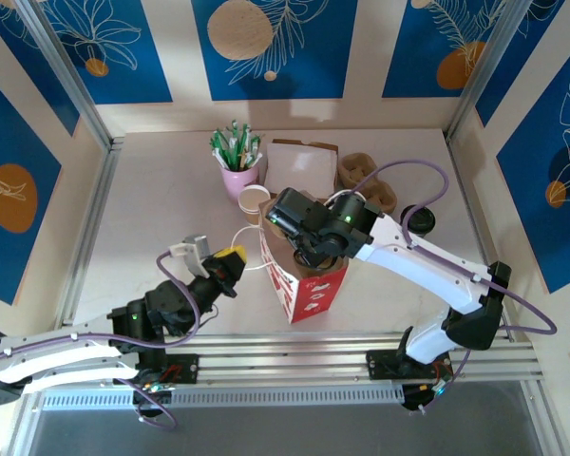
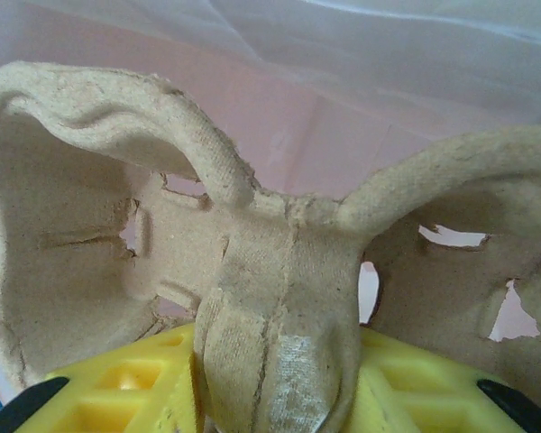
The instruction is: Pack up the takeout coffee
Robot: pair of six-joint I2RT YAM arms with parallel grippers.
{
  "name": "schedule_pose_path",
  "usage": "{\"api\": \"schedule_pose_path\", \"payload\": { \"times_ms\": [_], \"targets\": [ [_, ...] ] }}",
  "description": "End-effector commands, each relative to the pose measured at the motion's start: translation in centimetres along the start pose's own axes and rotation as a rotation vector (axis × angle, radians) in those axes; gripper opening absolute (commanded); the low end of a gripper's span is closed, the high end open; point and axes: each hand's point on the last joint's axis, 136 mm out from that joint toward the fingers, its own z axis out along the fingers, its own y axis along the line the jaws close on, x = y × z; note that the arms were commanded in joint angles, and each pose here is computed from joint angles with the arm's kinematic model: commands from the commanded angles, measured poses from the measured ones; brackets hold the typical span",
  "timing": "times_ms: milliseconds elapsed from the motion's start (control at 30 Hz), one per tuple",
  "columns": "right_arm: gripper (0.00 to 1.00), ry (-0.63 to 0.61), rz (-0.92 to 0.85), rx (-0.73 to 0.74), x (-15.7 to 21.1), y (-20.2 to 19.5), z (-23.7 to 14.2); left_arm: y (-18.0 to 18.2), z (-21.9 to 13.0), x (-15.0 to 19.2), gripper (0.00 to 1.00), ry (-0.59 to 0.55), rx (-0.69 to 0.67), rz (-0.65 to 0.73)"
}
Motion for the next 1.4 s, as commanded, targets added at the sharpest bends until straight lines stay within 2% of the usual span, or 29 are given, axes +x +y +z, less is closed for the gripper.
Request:
{"api": "schedule_pose_path", "payload": {
  "times_ms": [0,433,1067,1367],
  "targets": [
    [0.39,-0.022,0.021,0.064,-0.3,-1.3,1.2,0.0,-0.2,-0.2,0.00,-0.024,-0.002,0.009],
    [0.41,-0.010,0.031,0.124,0.1,-2.4,2.7,-0.2,-0.3,-0.2,0.00,-0.028,-0.007,0.031],
    [0.39,0.009,0.035,0.054,-0.1,-2.0,1.5,-0.1,-0.5,-0.2,0.00,-0.038,-0.019,0.059],
    [0.40,0.060,0.044,0.108,1.0,-3.2,3.6,-0.4,-0.4,-0.2,0.00,-0.039,-0.018,0.072]
  ]
}}
